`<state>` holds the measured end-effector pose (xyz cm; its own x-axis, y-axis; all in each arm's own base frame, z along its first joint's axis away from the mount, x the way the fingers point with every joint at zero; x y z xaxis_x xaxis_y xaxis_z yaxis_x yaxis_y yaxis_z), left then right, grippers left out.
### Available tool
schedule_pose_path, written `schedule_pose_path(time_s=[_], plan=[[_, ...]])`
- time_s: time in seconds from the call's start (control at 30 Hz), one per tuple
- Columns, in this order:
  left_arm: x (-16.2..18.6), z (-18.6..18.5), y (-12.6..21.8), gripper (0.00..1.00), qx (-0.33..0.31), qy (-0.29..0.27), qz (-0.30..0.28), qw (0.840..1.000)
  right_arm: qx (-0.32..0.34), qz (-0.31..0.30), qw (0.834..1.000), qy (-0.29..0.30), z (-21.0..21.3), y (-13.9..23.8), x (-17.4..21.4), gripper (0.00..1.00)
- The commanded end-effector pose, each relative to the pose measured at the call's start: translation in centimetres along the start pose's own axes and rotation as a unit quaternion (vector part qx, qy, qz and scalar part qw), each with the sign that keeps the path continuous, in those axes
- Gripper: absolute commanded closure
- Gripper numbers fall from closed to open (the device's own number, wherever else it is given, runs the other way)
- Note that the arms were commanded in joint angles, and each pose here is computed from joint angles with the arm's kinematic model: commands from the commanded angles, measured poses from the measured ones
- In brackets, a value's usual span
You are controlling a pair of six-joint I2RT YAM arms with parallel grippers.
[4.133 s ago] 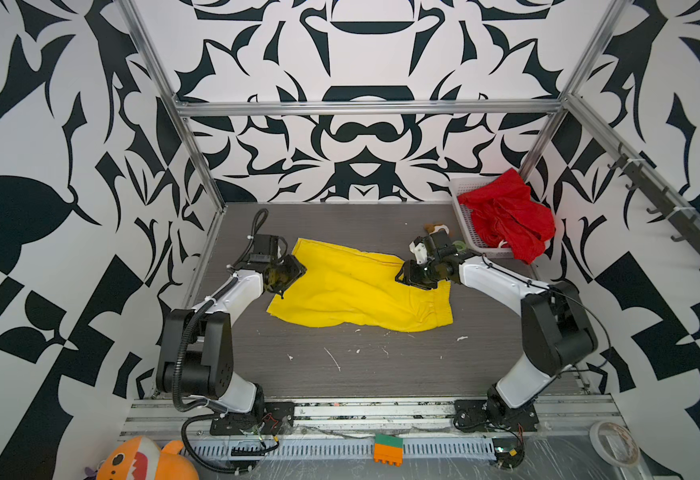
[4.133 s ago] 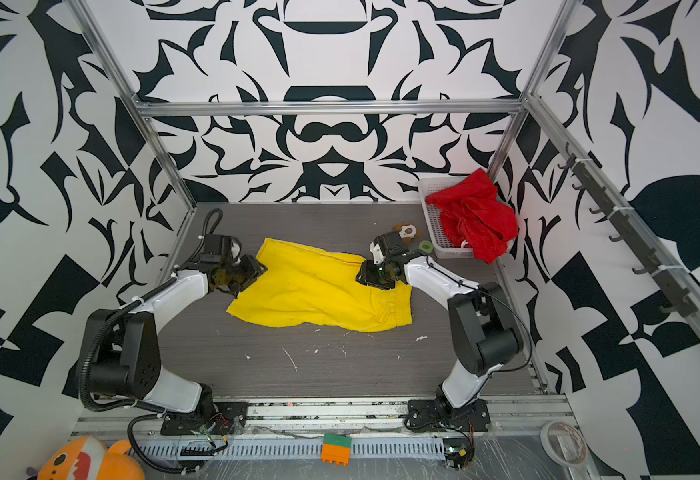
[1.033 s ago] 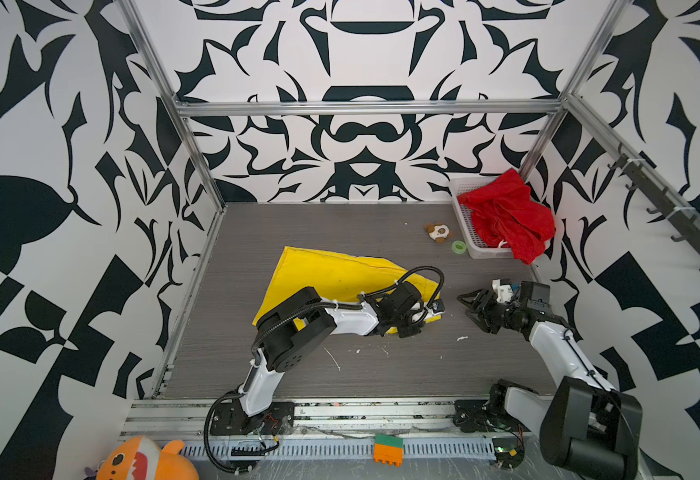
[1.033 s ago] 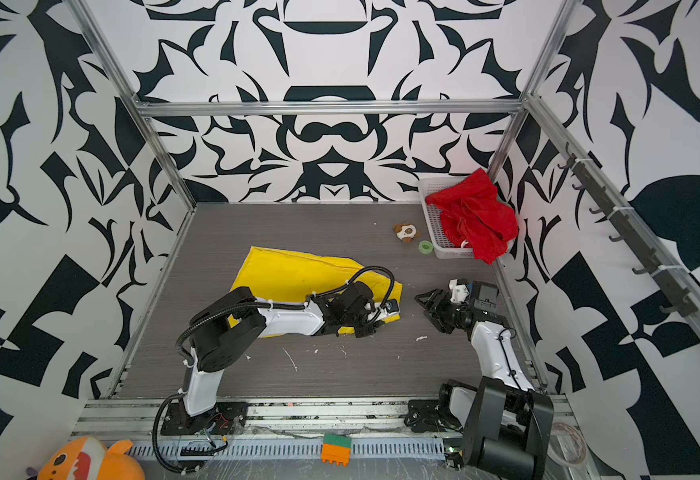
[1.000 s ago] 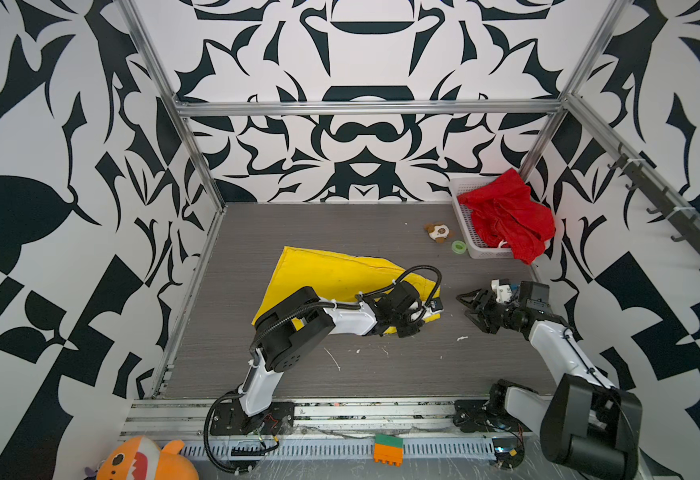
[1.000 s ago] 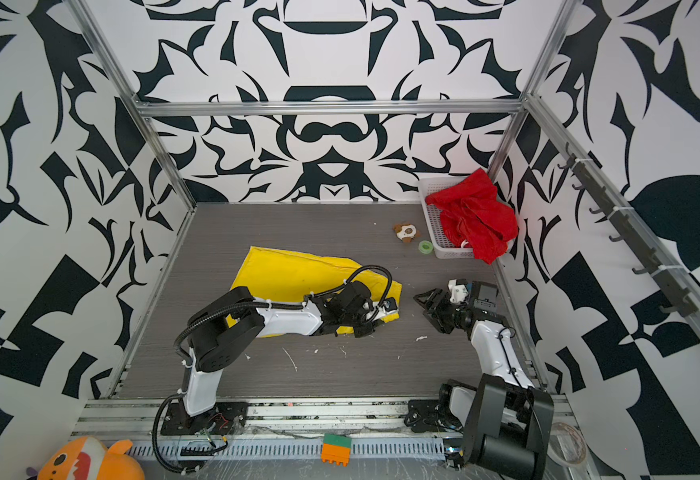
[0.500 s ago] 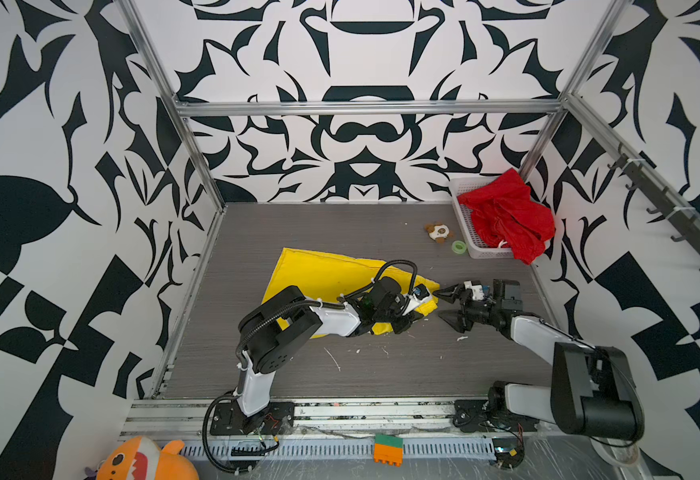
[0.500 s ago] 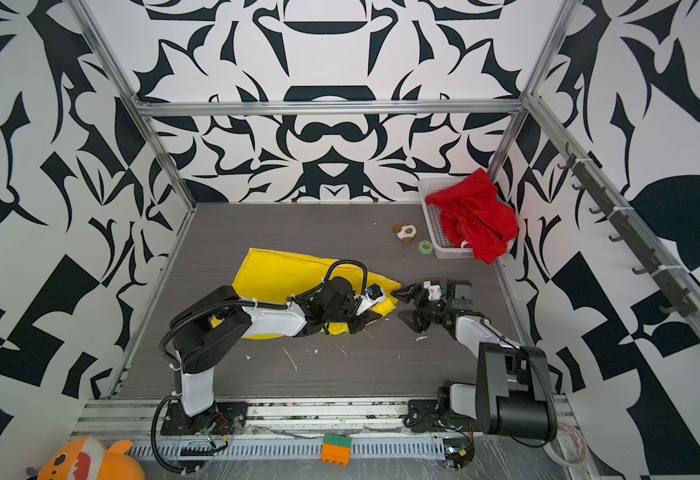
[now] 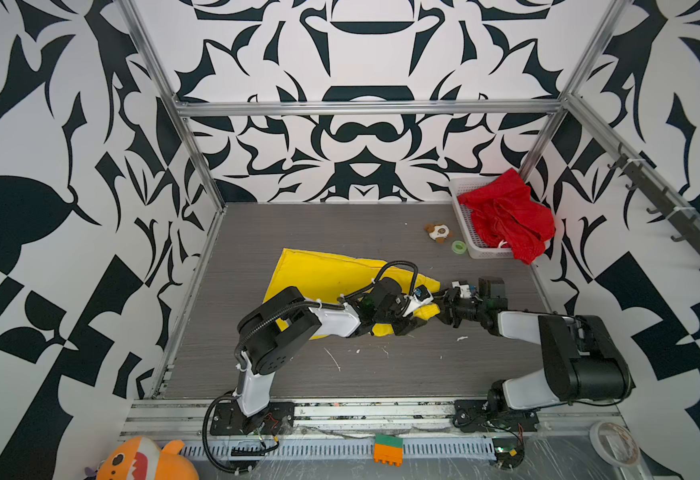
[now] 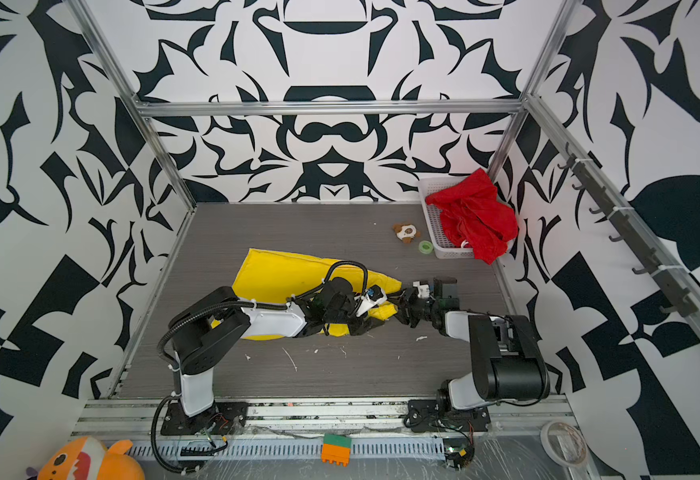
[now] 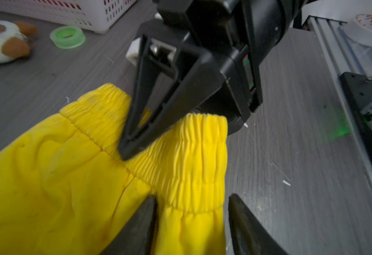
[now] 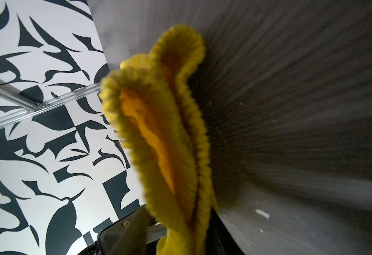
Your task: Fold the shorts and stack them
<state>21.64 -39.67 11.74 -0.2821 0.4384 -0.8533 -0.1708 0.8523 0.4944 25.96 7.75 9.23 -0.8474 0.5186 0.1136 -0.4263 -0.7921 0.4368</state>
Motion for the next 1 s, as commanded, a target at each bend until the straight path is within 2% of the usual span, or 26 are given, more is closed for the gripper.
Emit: schedule_pose_path(time_s=[0.0, 0.17, 0.27, 0.33, 0.43, 0.53, 0.67, 0.77, 0.87, 0.97], plan=[[-3.4, -0.2, 2.2, 0.36, -0.027, 0.016, -0.028, 0.999, 0.011, -0.005, 1.0, 0.025, 0.0, 0.0, -0.1, 0.79], [-4.4, 0.8, 5.5, 0.33, -0.089, 0.063, -0.024, 0.994, 0.08, -0.004, 0.995, 0.065, 0.0, 1.1, 0.3, 0.94], [-4.5, 2.1, 7.9, 0.33, -0.12, 0.12, -0.026, 0.985, 0.126, -0.008, 0.987, 0.102, 1.1, 2.2, 0.4, 0.96], [-4.4, 3.0, 9.4, 0.33, -0.158, 0.167, -0.017, 0.973, 0.155, -0.011, 0.98, 0.125, 2.1, 3.2, 0.4, 0.96], [-3.7, 4.8, 12.2, 0.33, -0.216, 0.252, 0.007, 0.943, 0.18, -0.009, 0.971, 0.157, 3.8, 4.3, 0.4, 0.97], [-2.2, 6.4, 15.1, 0.33, -0.252, 0.337, 0.012, 0.907, 0.209, -0.009, 0.96, 0.187, 5.4, 5.4, 0.2, 0.97], [1.0, 8.9, 19.2, 0.35, -0.283, 0.46, 0.002, 0.842, 0.247, -0.006, 0.94, 0.234, 7.6, 6.9, -0.1, 0.97], [3.4, 10.1, 21.2, 0.35, -0.29, 0.523, -0.005, 0.802, 0.278, -0.003, 0.922, 0.269, 9.3, 8.1, -0.4, 0.97], [5.0, 10.6, 22.2, 0.35, -0.29, 0.559, -0.002, 0.777, 0.309, -0.006, 0.903, 0.299, 11.1, 9.4, -0.9, 0.97], [6.0, 10.9, 22.6, 0.35, -0.289, 0.579, -0.004, 0.762, 0.332, -0.013, 0.888, 0.319, 12.8, 10.5, -1.4, 0.98]])
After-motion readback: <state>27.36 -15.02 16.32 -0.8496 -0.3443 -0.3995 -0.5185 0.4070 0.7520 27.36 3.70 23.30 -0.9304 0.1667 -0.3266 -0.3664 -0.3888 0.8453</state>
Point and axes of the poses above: each gripper's point midway between its finger pads, its own y axis back along the fingers, its own z axis along the line the jaws close on, x = y × z, the point moved 7 cm from there along y, back along the fingers, and after that the axes turned 8 degrees about y, right-handed, at the moved point
